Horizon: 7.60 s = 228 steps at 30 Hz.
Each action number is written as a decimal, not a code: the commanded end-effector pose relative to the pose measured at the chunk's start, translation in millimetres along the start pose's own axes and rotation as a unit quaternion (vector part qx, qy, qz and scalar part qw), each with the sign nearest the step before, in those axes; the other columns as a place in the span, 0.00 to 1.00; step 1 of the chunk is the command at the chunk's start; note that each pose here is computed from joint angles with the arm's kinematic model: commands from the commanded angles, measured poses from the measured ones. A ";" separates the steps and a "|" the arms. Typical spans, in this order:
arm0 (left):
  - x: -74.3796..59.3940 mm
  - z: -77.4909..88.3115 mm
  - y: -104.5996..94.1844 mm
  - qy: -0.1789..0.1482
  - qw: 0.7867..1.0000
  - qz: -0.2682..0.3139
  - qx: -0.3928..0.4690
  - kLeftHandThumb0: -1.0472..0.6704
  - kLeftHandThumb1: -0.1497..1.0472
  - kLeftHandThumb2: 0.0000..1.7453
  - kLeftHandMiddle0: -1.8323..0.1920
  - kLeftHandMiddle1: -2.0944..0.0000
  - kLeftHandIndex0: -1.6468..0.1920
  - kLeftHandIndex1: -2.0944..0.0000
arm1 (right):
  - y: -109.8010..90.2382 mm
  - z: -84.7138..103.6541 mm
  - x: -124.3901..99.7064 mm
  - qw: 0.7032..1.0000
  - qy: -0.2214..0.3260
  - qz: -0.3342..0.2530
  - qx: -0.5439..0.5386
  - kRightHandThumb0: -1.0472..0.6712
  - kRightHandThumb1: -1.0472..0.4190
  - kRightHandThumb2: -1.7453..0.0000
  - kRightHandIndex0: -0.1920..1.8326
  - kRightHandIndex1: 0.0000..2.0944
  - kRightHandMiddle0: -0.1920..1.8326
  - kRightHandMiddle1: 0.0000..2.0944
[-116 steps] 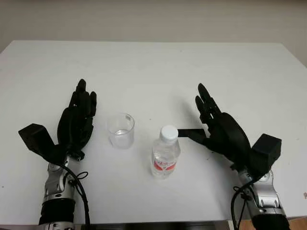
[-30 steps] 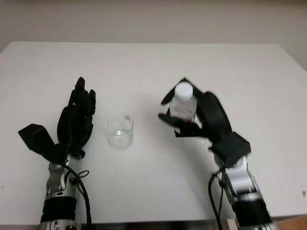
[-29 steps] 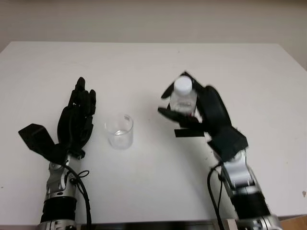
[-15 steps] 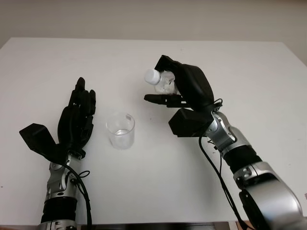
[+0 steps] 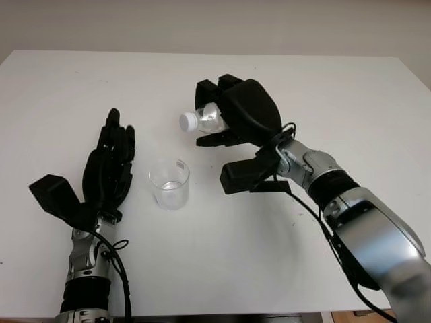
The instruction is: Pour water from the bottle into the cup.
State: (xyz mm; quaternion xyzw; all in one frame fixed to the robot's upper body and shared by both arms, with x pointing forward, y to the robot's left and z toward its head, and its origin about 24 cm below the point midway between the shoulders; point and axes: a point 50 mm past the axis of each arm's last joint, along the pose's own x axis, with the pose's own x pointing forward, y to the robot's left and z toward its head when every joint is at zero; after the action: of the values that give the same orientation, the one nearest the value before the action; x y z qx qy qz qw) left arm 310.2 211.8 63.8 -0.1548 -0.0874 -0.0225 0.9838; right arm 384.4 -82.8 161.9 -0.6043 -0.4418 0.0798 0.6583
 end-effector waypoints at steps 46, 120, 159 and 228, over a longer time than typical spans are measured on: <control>9.7 -1.7 -7.8 -0.013 1.000 -0.006 -0.006 0.19 1.00 0.23 0.95 0.97 0.94 0.98 | -25.7 25.6 29.3 0.923 -0.281 -0.103 -0.242 0.32 0.00 0.77 0.72 1.00 0.46 1.00; -1.1 8.0 2.7 0.007 1.000 -0.017 -0.017 0.21 1.00 0.21 0.95 0.97 0.94 0.97 | -10.4 -6.6 -108.6 0.668 0.405 0.012 0.624 0.38 0.00 0.78 0.90 1.00 0.71 1.00; -2.3 8.9 6.3 0.013 1.000 -0.015 -0.015 0.21 1.00 0.21 0.95 0.97 0.93 0.97 | 19.2 1.1 -127.5 0.694 0.401 -0.004 0.598 0.37 0.00 0.79 0.86 1.00 0.67 1.00; 0.9 7.5 4.7 0.012 1.000 -0.020 -0.012 0.20 1.00 0.21 0.95 0.97 0.94 0.98 | 32.6 22.4 -169.5 0.802 0.357 0.031 0.477 0.03 0.09 0.97 0.00 0.00 0.00 0.00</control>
State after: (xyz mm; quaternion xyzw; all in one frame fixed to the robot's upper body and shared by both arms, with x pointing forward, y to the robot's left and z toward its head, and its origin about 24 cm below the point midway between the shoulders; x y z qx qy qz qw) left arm 307.8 218.9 65.2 -0.1703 -0.0692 -0.0409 0.9821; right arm 280.7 -169.0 47.8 -0.2164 -0.0533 0.0810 0.9715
